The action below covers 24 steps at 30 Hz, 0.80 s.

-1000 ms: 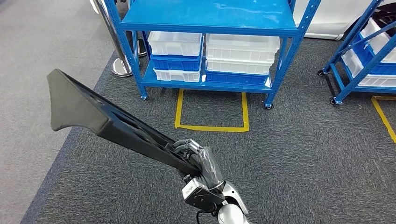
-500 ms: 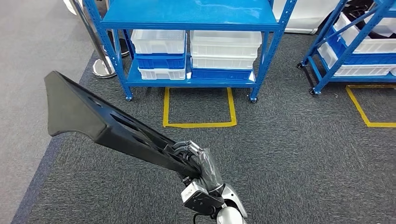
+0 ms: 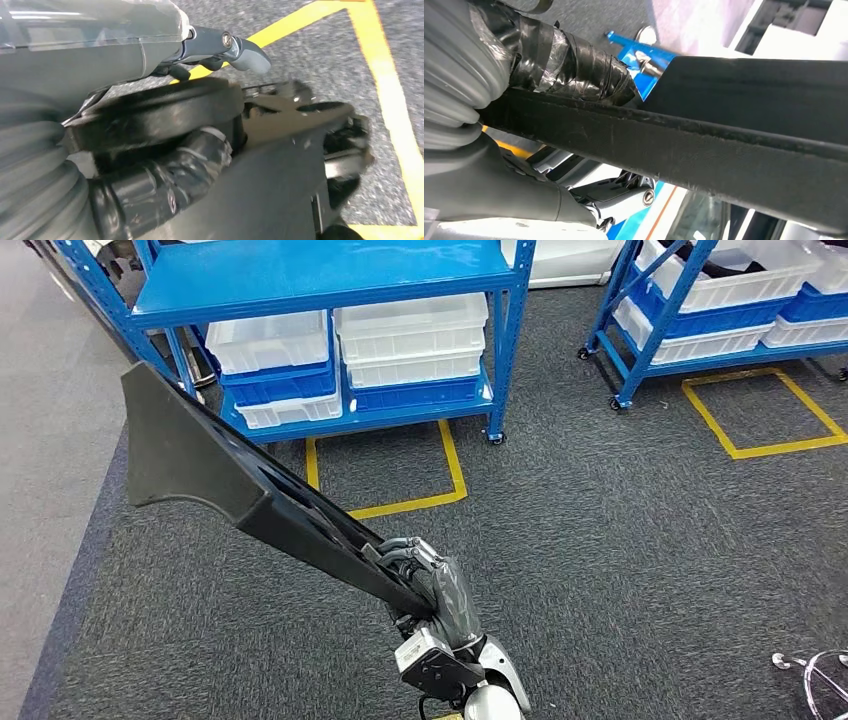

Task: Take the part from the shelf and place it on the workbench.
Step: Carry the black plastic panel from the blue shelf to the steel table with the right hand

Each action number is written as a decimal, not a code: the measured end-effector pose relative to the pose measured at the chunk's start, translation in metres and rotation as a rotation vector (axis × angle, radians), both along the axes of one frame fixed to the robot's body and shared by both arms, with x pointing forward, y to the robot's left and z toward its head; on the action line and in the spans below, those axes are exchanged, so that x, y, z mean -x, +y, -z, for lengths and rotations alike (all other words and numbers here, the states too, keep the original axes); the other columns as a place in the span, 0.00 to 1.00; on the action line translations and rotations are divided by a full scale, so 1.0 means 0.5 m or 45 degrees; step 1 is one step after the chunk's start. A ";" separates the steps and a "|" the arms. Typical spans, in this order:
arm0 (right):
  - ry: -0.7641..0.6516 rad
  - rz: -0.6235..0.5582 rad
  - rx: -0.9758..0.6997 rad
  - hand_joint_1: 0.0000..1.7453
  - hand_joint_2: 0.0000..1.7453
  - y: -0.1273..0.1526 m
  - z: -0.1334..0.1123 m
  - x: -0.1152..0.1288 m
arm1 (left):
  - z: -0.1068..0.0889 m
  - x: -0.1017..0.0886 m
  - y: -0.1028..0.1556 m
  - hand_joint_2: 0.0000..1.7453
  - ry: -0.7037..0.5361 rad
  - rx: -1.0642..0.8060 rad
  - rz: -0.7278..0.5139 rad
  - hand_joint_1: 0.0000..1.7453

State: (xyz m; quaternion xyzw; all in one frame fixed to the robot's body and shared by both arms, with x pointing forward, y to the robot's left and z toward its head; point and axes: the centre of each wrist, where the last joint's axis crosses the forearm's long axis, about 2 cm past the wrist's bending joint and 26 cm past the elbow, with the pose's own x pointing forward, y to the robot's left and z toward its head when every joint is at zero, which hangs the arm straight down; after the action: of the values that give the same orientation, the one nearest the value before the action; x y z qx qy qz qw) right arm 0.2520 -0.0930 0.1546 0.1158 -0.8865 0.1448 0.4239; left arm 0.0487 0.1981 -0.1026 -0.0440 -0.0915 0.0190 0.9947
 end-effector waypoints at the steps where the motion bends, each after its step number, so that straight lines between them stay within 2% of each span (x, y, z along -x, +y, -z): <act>1: 0.002 0.000 0.000 0.96 1.00 0.000 0.001 0.001 | 0.000 -0.002 0.001 1.00 -0.003 -0.001 0.001 0.00; 24: -0.028 0.006 -0.040 0.96 1.00 -0.024 -0.011 0.024 | -0.004 -0.014 -0.011 1.00 0.023 -0.034 0.089 0.00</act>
State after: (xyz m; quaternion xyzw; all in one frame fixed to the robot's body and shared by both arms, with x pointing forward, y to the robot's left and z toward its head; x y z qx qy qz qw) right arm 0.2398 -0.1051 0.1602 0.1186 -0.8935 0.1311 0.4127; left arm 0.0558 0.1928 -0.1006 -0.0338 -0.0812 -0.0165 0.9960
